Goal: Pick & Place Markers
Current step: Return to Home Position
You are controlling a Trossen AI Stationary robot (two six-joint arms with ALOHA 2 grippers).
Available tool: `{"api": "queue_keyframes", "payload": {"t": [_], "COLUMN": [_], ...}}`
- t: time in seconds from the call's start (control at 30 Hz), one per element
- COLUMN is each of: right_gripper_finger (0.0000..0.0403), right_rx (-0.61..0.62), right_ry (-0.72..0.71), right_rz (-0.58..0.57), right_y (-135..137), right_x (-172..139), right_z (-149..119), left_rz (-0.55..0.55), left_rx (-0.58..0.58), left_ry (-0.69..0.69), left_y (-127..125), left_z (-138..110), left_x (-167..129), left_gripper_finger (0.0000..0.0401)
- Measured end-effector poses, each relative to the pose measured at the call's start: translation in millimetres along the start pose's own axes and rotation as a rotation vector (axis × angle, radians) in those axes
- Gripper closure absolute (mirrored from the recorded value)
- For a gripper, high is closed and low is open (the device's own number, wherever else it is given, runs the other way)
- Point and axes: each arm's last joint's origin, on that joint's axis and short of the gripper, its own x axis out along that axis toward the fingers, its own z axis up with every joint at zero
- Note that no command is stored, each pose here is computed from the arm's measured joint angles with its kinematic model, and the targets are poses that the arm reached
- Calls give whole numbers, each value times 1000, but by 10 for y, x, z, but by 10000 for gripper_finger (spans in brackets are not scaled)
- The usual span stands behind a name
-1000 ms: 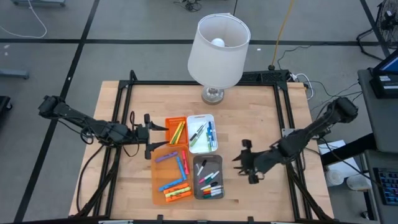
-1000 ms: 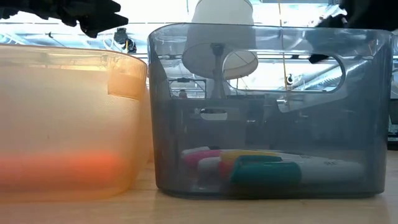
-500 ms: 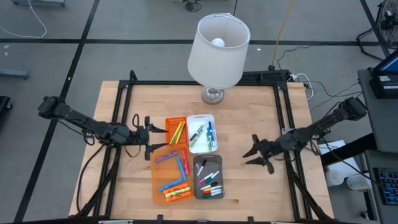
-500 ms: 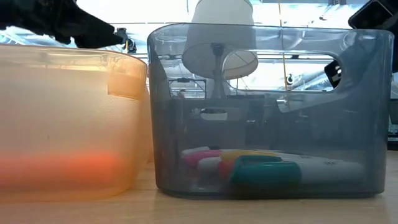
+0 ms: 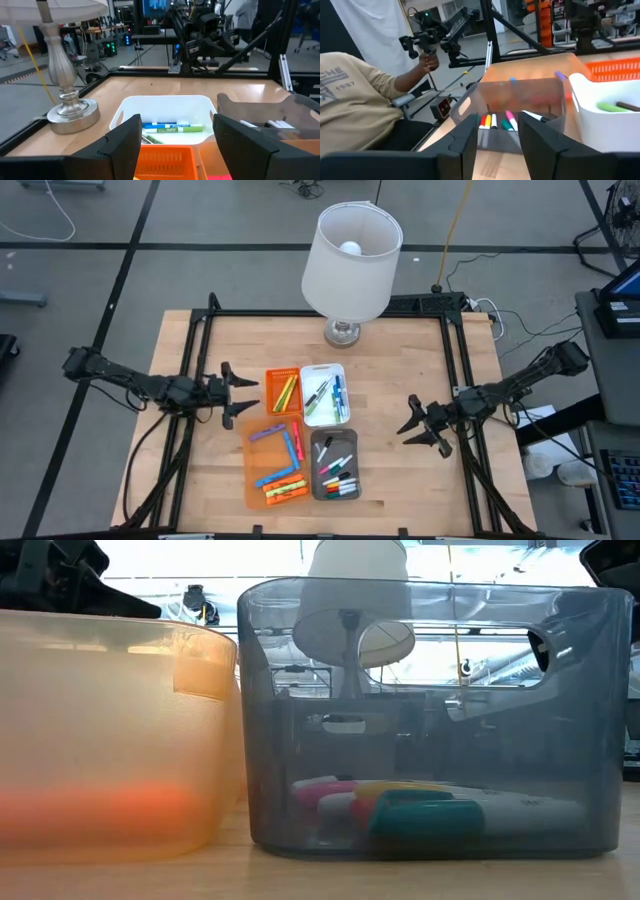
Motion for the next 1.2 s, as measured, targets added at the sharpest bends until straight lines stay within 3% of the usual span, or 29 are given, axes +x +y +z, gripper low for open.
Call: {"api": "queue_keyframes", "payload": {"t": [0.4, 0.83, 0.97, 1.2], "right_gripper_finger": [277, 278, 278, 278], "right_rx": [-37, -144, -176, -122], "right_ry": [36, -82, -93, -46], "right_rz": [-6, 144, 90, -209], "right_y": [-4, 63, 14, -181], "right_x": [-70, -180, -223, -331], "right_z": [-28, 81, 89, 17], "left_rz": [-1, 1, 0, 0], "left_rx": [7, 5, -1, -1], "left_ry": [15, 28, 12, 12], "left_y": [43, 45, 44, 44], "left_z": [-146, -159, -143, -143], "left_x": [-103, -106, -106, -106], "left_gripper_finger": [151, 151, 151, 151]}}
